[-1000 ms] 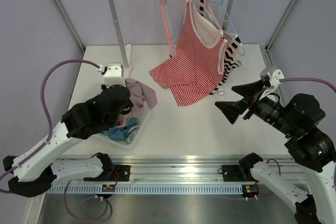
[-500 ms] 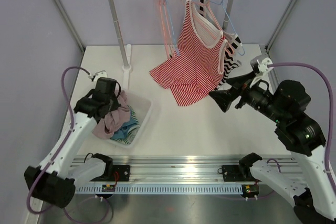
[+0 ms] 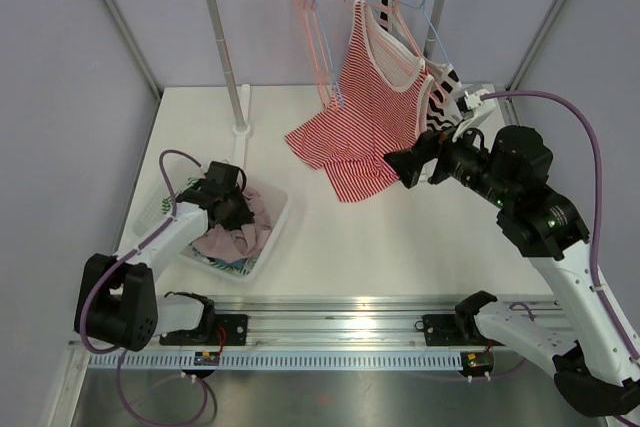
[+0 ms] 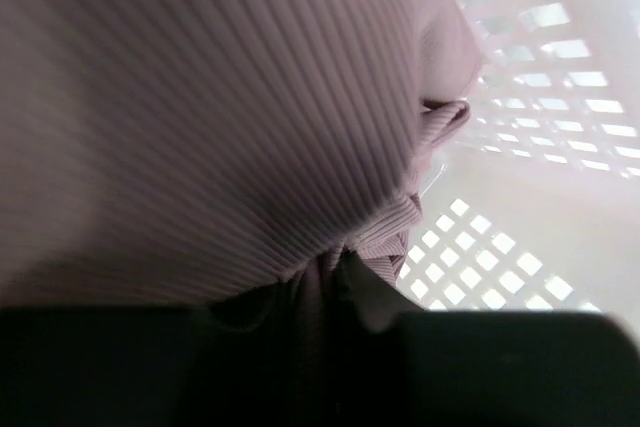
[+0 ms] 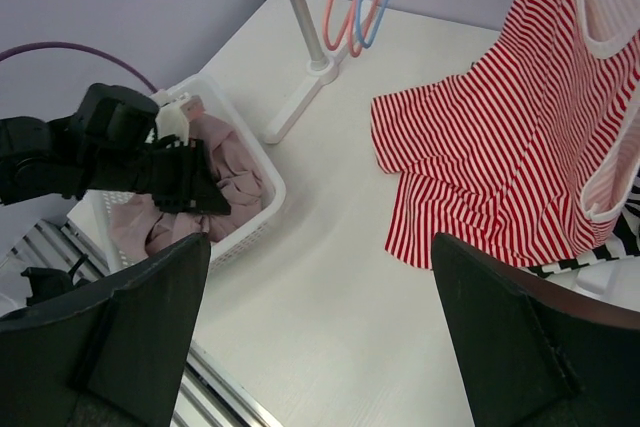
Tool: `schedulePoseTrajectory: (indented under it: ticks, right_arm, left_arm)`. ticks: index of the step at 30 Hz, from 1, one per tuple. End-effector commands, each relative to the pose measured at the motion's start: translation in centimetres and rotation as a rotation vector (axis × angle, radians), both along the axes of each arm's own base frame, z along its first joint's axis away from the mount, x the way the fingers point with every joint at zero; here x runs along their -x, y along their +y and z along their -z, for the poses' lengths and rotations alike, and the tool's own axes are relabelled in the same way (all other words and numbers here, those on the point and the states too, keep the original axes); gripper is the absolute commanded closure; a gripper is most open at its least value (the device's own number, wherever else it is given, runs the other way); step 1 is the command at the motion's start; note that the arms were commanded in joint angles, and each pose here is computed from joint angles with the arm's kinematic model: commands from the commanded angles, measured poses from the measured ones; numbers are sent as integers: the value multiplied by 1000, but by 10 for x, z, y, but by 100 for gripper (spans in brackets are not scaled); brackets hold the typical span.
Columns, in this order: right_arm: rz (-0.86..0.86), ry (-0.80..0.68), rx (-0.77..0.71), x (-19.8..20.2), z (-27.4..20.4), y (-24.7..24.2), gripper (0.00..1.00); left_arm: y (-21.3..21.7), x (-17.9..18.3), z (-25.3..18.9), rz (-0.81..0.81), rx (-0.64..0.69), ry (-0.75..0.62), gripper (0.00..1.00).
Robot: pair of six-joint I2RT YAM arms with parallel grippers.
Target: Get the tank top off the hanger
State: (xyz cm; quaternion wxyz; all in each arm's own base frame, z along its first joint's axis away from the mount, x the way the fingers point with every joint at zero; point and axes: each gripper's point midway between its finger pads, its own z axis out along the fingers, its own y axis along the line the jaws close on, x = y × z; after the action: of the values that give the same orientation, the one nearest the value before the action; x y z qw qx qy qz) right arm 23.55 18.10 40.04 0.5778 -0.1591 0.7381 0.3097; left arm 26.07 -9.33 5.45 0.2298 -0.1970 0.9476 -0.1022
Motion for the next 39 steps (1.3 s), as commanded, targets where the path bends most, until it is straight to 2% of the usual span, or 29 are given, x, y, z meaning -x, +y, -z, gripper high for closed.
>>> schedulePoseTrajectory:
  ticks: [1,2,3,5,6,7,9,10,12,13,15,16,18,19,21,23,24,25,28,32,34,37,39]
  right_arm:
    - [76,-63,-14,-11,-21,-9,0]
    - [100,-74,-14,-15,-23,-12,1]
    - [110,-86,-6,-17,-27,-13,0]
    - [201,-88,6,-29,-30,-25,0]
    - [241,-89,35,-39,-29,-29,1]
    - [277,-108,39,-43,-39,-35,1]
    - [350,-89,118,-62,-32,-42,0]
    - [387,-112,123,-66,-49,-48,1]
    - [429,-64,227,-89,-34,-50,0]
    - [446,-88,227,-95,-53,-54,1]
    - [456,-39,286,-118,-41,-52,1]
    - [480,-58,265,-126,-56,-60,1]
    - [427,-48,323,-146,-47,-53,1]
    - [429,-75,313,-152,-59,-56,0]
    - [423,-75,342,-173,-54,-55,5]
    - [414,-134,346,-185,-71,-53,16]
    - [405,-137,374,-198,-64,-50,21]
    - [400,-158,364,-203,-73,-48,22]
    - [371,-123,384,-226,-64,-44,33]
    - [351,-86,444,-259,-38,-41,38]
    - [320,-89,432,-263,-38,-37,41]
    - [266,-68,403,-272,-26,-28,43]
    - [233,-50,390,-276,-18,-22,50]
  left_arm:
    - [7,-12,-32,-64,8,-126,74]
    - [12,-13,-45,-78,-10,-152,69]
    - [14,-14,-61,-85,-8,-196,49]
    - [20,-9,-80,-90,-25,-224,33]
    - [22,-11,-96,-99,-27,-259,20]
    - [24,-10,-108,-96,-34,-285,11]
    - [31,-4,-138,-105,-40,-348,1]
    - [32,-1,-148,-94,-45,-371,1]
    - [34,9,-172,-64,-38,-437,1]
    - [33,12,-186,-22,-42,-480,1]
    - [23,23,-211,58,1,-563,1]
    - [21,27,-221,105,-3,-604,1]
    - [12,40,-238,188,31,-667,1]
    - [10,44,-242,234,20,-691,1]
    - [6,56,-248,296,32,-744,1]
    - [3,61,-242,354,21,-767,1]
    - [3,63,-240,364,19,-779,1]
    - [4,68,-241,375,13,-805,1]
    - [3,75,-235,394,18,-860,1]
    - [7,84,-237,378,18,-934,1]
    - [7,86,-240,376,20,-958,1]
    - [9,82,-234,361,13,-936,1]
    - [7,79,-230,366,15,-912,1]
